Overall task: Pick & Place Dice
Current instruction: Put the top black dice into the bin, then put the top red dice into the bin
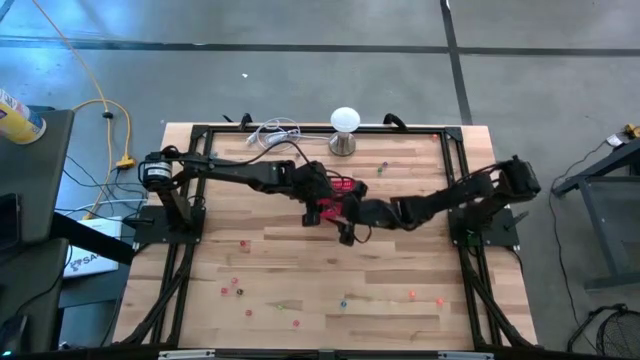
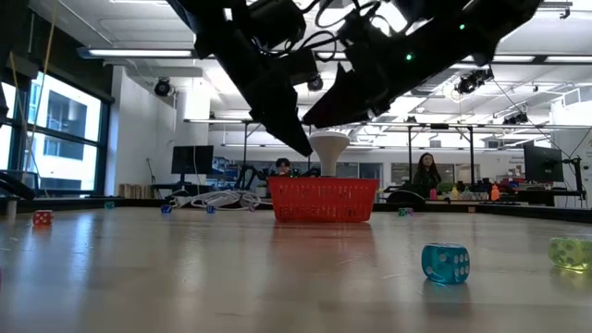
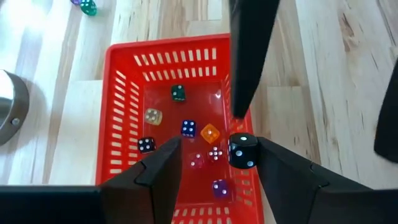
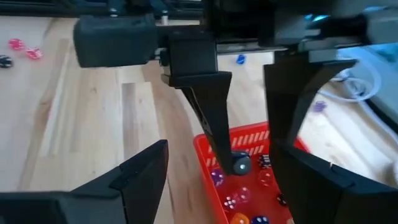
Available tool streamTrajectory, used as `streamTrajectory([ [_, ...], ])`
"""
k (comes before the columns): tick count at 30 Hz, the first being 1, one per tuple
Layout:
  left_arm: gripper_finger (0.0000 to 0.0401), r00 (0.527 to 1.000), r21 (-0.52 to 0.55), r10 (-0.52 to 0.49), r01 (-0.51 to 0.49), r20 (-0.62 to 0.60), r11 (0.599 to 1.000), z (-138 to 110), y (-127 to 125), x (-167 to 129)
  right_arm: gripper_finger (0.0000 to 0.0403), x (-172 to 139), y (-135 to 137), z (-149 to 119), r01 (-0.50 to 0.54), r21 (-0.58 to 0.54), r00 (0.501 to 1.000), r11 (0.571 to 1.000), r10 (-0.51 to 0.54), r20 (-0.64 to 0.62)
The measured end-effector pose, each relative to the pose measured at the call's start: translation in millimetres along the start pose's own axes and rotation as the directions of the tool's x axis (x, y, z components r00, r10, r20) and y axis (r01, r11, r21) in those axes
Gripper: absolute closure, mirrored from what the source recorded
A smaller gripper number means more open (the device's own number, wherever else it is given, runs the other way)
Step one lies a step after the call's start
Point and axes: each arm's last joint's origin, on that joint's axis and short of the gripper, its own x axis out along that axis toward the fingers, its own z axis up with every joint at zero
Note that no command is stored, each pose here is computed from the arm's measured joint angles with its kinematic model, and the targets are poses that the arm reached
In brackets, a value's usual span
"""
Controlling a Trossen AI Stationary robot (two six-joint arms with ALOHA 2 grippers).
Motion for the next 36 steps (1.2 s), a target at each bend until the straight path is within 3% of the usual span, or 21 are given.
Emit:
streamTrajectory([
  [8,0.0210,0.999,0.013,0.036,-0.036,0.002,0.999,0.4,1.4,0.0,0.0133,22.7,-20.5,-14.3,-0.091,0.031,0.994,0.995,0.093,-0.061],
  [16,0.0210,0.999,-0.003,0.045,-0.045,0.009,0.999,0.7,4.2,0.0,0.0133,30.3,-20.3,-19.1,-0.094,0.036,0.994,0.995,0.096,-0.051],
  [29,0.0210,0.998,-0.070,0.049,-0.052,-0.046,0.996,-5.1,10.5,-3.3,0.0133,18.9,2.7,-16.4,0.064,-0.036,0.998,0.997,-0.064,-0.011],
  [36,0.0210,0.990,-0.097,0.030,-0.043,-0.135,0.994,-9.0,4.1,-44.8,0.0133,-0.7,31.6,-15.6,0.163,-0.072,0.987,0.984,-0.162,0.021],
])
